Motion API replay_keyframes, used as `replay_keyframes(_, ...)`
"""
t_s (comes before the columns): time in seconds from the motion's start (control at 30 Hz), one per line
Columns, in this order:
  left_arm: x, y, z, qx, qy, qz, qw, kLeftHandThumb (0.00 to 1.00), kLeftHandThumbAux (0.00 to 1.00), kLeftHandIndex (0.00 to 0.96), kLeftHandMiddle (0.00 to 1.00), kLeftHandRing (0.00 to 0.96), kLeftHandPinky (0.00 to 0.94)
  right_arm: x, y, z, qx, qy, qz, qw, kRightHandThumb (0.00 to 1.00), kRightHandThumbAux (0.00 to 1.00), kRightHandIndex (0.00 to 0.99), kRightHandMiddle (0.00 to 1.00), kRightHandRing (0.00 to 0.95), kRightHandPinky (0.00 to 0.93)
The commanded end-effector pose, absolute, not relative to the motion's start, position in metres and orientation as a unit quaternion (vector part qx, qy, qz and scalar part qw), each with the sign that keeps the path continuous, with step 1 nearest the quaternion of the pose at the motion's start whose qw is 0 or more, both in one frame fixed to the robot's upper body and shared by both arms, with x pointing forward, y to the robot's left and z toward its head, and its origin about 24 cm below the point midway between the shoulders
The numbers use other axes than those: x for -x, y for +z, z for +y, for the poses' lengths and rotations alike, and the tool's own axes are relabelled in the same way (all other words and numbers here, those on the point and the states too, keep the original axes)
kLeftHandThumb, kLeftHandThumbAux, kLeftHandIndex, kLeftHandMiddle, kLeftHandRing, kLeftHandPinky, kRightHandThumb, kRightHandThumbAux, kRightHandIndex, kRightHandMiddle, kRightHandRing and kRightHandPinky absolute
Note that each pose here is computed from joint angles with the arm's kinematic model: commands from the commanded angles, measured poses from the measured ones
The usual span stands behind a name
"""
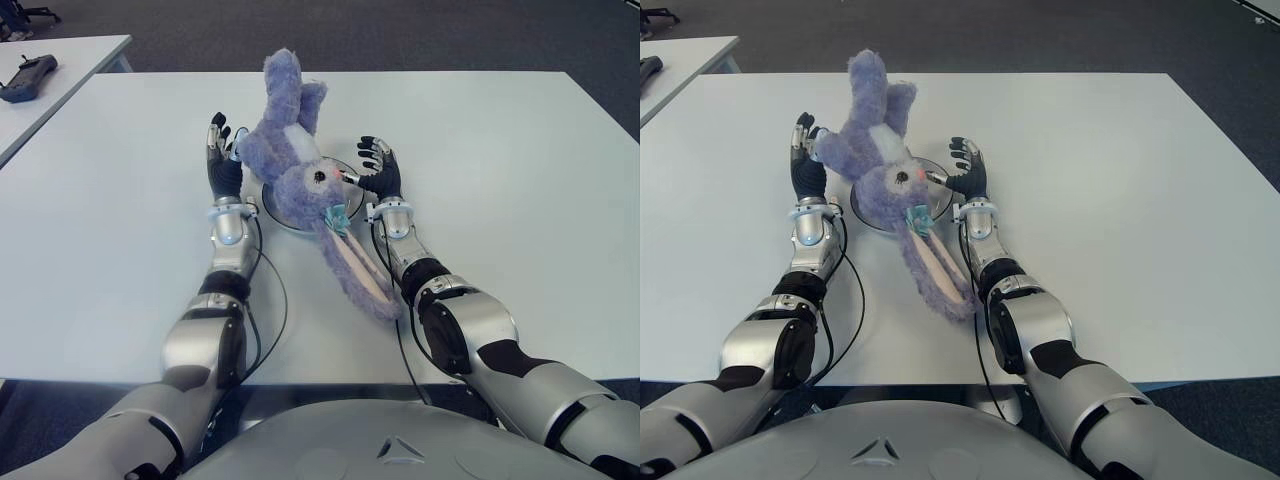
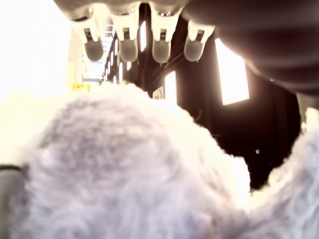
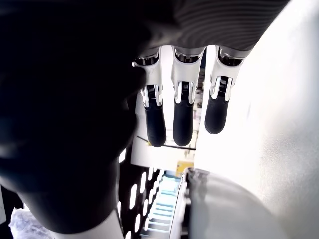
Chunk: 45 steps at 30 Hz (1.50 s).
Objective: Put the doll into the plate.
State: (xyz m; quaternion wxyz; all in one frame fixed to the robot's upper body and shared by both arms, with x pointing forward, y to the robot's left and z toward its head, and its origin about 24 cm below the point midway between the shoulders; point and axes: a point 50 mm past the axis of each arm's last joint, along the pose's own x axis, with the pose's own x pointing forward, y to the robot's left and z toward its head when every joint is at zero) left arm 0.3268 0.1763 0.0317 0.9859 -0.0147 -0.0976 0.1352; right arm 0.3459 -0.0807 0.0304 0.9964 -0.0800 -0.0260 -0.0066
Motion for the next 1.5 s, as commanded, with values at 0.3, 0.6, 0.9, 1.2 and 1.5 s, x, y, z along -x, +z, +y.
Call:
replay_keyframes(0.3,-0.2238,-0.0922,0.1697,0.002,0.142,0.172,0.975,0.0,0.389,0.0,0.013,0.0,0.0,-0.2747,-0.0606,-0.0788,0.092,-0.002,0.153,0.984,0.0,0.952,0.213,0.26,0.246,0.25)
replay_keyframes(0.6,-0.2255,-0.0944,0.1697,0.007,0.136,0.19,0.972,0.0,0.402,0.0,0.01,0.0,0.0,-0.2751,-0.0606,-0.0795,0.092,-0.003,0.154,0.984,0.0,0.944,0.203,0.26,0.246,0.25)
replay_keyframes(0.9,-0.2264,-0.0956,0.1692,0.016,0.133,0.2,0.971,0.0,0.413,0.0,0.01,0.0,0.0,-0.2752,-0.0605,-0.0798,0.089,-0.003,0.154,0.984,0.0,0.941,0.208,0.262,0.247,0.243)
replay_keyframes(1.2,-0.2272,-0.0982,0.172,0.032,0.127,0.219,0.967,0.0,0.468,0.0,0.013,0.0,0.0,-0.275,-0.0602,-0.0802,0.09,-0.006,0.151,0.984,0.0,0.937,0.21,0.263,0.245,0.24)
replay_keyframes(1.5,-0.2277,-0.1004,0.1741,0.046,0.127,0.237,0.962,0.0,0.528,0.0,0.011,0.0,0.0,-0.2747,-0.0606,-0.0798,0.095,-0.004,0.152,0.984,0.0,0.941,0.206,0.259,0.242,0.236)
